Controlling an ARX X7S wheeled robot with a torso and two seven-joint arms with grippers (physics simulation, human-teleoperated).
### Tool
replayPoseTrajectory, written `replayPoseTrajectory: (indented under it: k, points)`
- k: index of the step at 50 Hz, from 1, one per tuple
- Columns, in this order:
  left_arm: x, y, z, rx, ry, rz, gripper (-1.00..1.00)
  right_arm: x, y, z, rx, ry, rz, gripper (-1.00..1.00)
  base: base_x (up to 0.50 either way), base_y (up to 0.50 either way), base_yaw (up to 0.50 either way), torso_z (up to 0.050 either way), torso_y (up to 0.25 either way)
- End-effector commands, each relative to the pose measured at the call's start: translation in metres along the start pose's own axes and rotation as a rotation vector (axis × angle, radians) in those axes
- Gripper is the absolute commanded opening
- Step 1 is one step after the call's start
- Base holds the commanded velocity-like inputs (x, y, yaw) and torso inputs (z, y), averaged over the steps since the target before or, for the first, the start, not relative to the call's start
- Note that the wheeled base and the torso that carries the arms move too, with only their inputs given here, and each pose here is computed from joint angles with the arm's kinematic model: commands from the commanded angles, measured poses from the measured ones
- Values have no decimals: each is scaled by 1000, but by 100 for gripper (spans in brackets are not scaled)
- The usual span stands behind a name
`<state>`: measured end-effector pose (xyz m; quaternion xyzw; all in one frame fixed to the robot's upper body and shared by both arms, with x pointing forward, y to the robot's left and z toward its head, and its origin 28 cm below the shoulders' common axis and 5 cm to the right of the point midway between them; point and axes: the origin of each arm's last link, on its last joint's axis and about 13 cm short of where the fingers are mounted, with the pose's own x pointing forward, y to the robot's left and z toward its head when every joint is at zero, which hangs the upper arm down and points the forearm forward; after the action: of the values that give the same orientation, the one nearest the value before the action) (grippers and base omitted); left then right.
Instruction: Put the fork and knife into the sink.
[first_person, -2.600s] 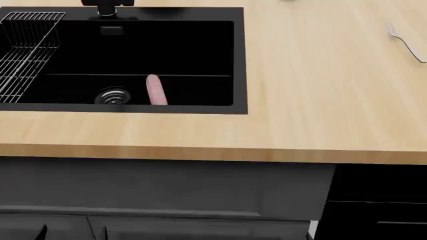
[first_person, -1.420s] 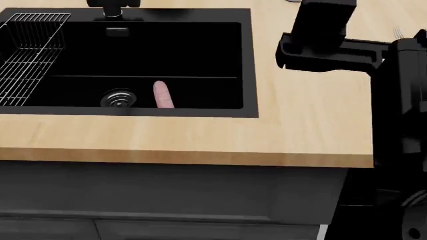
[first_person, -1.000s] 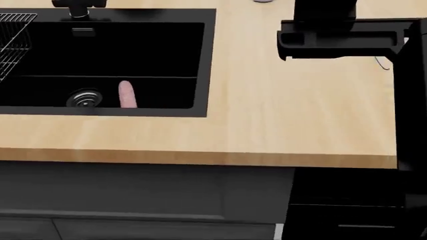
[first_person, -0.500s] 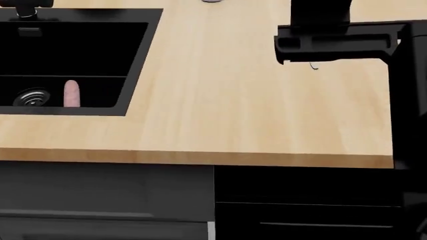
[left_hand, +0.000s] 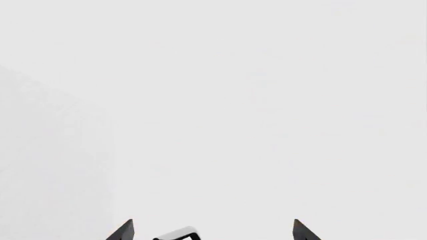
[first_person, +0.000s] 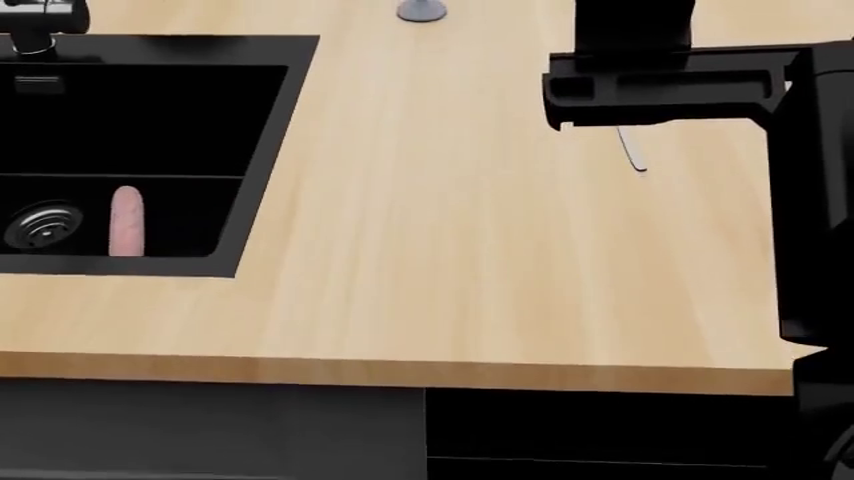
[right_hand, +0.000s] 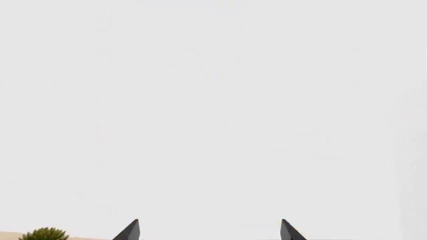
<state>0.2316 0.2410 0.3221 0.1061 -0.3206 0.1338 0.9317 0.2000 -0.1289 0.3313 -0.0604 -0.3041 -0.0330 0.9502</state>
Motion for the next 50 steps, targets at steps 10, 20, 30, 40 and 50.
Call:
replayPoseTrajectory:
  k: [10, 20, 30, 40, 50]
  points:
    - [1, 0, 3, -6, -9, 13, 100, 2, -2, 2, 38, -16, 2, 100, 257, 0, 0, 0, 0]
    - [2, 0, 4, -9, -19, 21, 100, 1, -3, 3, 40, -11, -1, 100, 260, 0, 0, 0, 0]
    - [1, 0, 5, -9, -12, 20, 100, 1, -2, 1, 44, -6, 6, 100, 260, 0, 0, 0, 0]
    - [1, 1, 6, 2, -17, 23, 100, 0, -2, 2, 39, -4, 1, 100, 259, 0, 0, 0, 0]
    - [1, 2, 6, -7, -16, 23, 100, 1, -1, 1, 45, 7, 5, 100, 252, 0, 0, 0, 2]
